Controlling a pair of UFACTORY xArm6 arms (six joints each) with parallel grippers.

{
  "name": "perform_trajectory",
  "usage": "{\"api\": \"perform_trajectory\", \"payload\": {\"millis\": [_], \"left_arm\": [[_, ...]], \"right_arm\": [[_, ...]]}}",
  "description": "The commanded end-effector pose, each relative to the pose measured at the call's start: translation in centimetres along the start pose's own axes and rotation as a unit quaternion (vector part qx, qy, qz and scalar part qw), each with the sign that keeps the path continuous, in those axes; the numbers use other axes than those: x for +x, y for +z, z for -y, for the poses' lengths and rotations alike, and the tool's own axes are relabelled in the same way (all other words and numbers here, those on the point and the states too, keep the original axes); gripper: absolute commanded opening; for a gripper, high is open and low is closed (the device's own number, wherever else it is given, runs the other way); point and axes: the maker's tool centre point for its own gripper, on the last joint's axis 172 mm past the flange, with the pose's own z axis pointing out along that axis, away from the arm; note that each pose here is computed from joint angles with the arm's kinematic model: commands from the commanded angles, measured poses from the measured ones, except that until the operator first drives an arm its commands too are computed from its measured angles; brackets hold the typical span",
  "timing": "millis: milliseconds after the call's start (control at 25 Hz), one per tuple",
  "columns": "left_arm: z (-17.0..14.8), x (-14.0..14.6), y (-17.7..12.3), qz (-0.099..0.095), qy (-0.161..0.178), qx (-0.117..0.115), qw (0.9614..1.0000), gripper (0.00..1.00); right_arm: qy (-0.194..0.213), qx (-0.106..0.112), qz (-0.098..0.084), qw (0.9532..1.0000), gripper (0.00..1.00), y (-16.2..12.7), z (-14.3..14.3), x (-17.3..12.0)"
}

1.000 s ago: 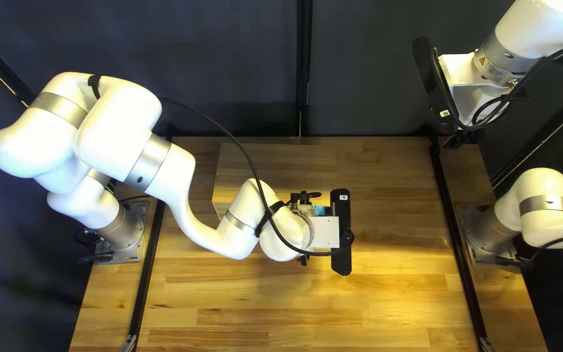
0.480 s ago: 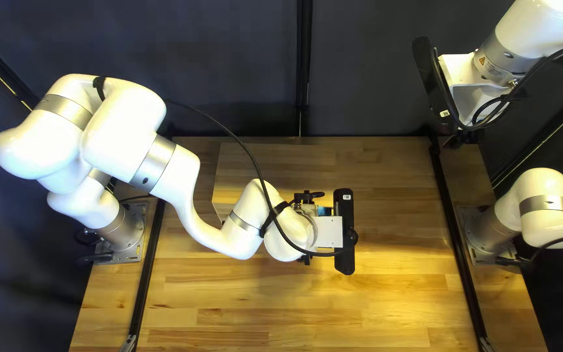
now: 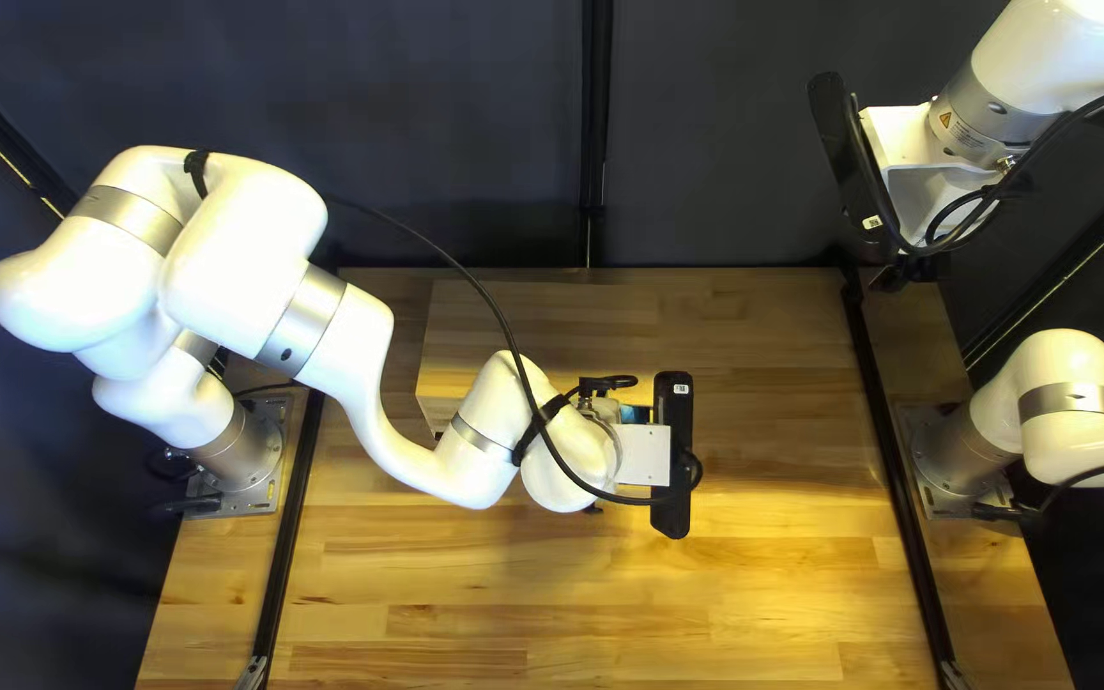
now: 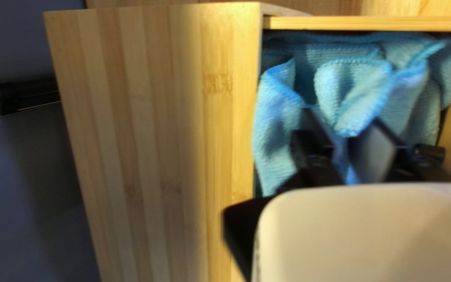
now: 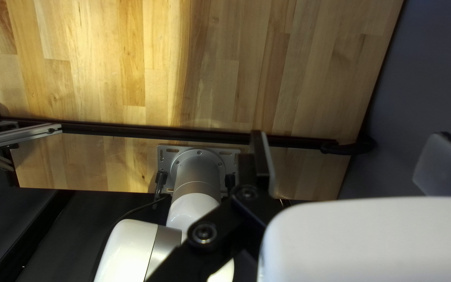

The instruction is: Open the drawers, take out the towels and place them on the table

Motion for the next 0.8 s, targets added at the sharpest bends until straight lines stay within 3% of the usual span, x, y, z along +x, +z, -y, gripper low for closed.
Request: {"api": "perform_trajectory", "payload": {"millis": [40,320,800], "left_arm": [[0.3,-0.9,-1.3,0.001,0.006,-0.002,1.0,0.0],[1.8,-2.3,-4.5,-0.006,0.02,-0.009,0.9997,0.0],[5.3,-4.6,-9.7,-0.004,0.033,-0.046,0.9984,0.0]], "right_arm": [[0.0,0.0,0.0,1.0,1.0,0.0,0.0,0.0],[0.0,0.0,0.0,1.0,1.0,0.0,0.0,0.0],[0.0,0.0,0.0,1.0,1.0,0.0,0.0,0.0]]}}
